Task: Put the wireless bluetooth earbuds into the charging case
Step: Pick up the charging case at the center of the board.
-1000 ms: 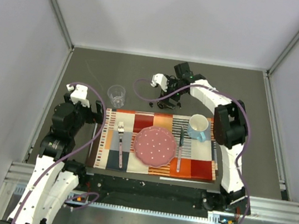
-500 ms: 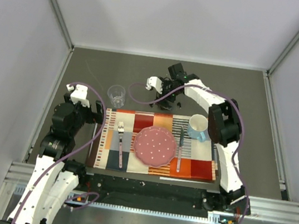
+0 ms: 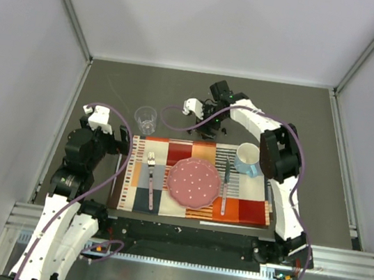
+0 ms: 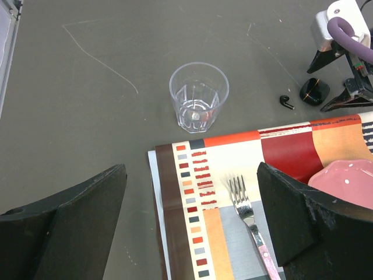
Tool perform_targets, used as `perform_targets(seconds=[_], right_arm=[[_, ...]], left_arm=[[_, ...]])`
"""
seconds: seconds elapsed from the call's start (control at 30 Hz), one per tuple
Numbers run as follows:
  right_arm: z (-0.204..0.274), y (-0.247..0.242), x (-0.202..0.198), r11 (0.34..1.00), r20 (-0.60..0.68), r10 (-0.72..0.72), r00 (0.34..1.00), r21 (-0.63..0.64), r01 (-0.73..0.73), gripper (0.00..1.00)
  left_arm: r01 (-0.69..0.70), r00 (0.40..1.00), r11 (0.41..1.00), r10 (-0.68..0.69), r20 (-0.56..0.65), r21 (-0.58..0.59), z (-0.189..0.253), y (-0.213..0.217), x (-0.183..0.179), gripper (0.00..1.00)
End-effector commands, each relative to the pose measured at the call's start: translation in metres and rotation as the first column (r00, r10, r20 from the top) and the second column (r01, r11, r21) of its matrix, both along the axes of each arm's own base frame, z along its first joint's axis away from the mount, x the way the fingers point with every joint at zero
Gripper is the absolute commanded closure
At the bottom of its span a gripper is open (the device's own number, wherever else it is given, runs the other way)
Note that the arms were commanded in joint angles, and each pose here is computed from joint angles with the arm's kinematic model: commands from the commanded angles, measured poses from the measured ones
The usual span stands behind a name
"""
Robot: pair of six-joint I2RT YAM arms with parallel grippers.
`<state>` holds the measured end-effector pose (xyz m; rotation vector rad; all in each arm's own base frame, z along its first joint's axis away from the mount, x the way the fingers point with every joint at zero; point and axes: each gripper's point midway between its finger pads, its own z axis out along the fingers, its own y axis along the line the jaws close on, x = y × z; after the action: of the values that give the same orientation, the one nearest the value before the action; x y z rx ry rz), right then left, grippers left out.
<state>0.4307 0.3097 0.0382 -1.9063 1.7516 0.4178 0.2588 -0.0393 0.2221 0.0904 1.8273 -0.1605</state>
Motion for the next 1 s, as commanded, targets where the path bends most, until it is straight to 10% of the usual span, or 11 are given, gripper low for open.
perform_targets(seconds=[0.0, 0.43, 0.97], right_arm=[[0.010, 0.013, 0.006, 0.999, 0.016, 0.014, 1.000, 0.028, -0.014, 0.22], [0.010, 0.006, 0.014, 0.995, 0.010, -0.100, 0.995, -0.008, 0.100, 0.51], [0.021, -0.007, 0.003, 0.956, -0.077, -0.293, 0.953, -0.045, 0.290, 0.44]], left_arm=[[-0.003, 0.998, 1.000, 0.002, 0.066, 0.004, 0.015, 0.001, 0.005, 0.01], [-0.003, 0.998, 1.000, 0.002, 0.063, 0.004, 0.014, 0.001, 0.005, 0.01], [0.003, 0.998, 1.000, -0.004, 0.061, 0.003, 0.014, 0.000, 0.005, 0.01]])
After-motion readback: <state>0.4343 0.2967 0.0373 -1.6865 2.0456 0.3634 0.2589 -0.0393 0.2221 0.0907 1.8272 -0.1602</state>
